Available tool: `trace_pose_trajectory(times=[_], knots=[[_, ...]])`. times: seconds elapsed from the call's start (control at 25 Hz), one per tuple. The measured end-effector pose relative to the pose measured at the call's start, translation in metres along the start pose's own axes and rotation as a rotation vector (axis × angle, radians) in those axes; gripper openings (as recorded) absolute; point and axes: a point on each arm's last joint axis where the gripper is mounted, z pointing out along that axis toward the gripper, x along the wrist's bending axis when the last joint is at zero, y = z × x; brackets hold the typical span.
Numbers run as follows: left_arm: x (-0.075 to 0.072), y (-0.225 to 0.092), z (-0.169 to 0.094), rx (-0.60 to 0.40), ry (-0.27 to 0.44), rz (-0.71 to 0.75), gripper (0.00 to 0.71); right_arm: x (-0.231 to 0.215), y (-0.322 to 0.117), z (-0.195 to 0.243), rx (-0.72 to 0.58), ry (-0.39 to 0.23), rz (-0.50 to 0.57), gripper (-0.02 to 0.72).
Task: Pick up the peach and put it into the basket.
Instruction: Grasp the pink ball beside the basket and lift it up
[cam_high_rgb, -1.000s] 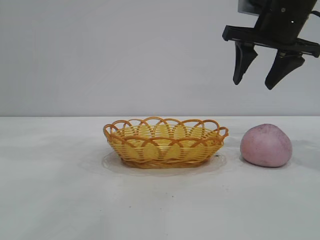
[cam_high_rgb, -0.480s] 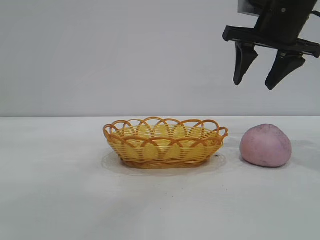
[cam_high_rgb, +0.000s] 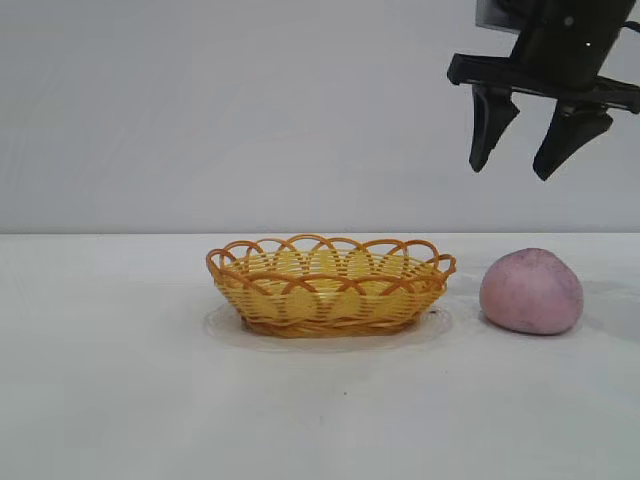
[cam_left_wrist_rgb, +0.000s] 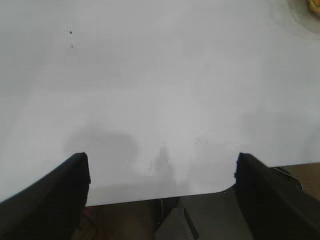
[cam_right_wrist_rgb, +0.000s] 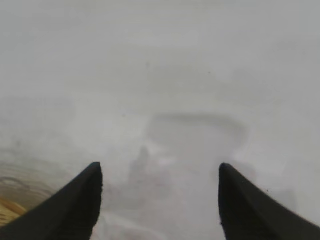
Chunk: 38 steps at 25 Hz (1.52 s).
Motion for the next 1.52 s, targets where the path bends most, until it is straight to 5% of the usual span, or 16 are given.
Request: trace_pose_trajectory(times=[0.2, 0.52, 0.92, 1.48, 1.52], knots=[[-0.002, -0.021, -0.020, -0.163, 0.007, 0.019, 0.577, -0.002, 0.000, 0.000, 0.001, -0.017, -0.028, 0.425], [-0.001, -0.022, -0.021, -0.171, 0.022, 0.025, 0.577, -0.002, 0.002, -0.020, 0.001, -0.050, -0.088, 0.425], [-0.001, -0.022, -0.021, -0.171, 0.022, 0.026, 0.577, 0.003, -0.016, -0.060, 0.208, -0.045, -0.103, 0.425], [-0.001, -0.022, -0.021, -0.171, 0.022, 0.026, 0.577, 0.034, -0.055, 0.021, 0.464, -0.010, -0.172, 0.425], [-0.001, -0.022, -0.021, -0.171, 0.022, 0.026, 0.577, 0.034, -0.057, 0.026, 0.478, -0.011, -0.171, 0.369]])
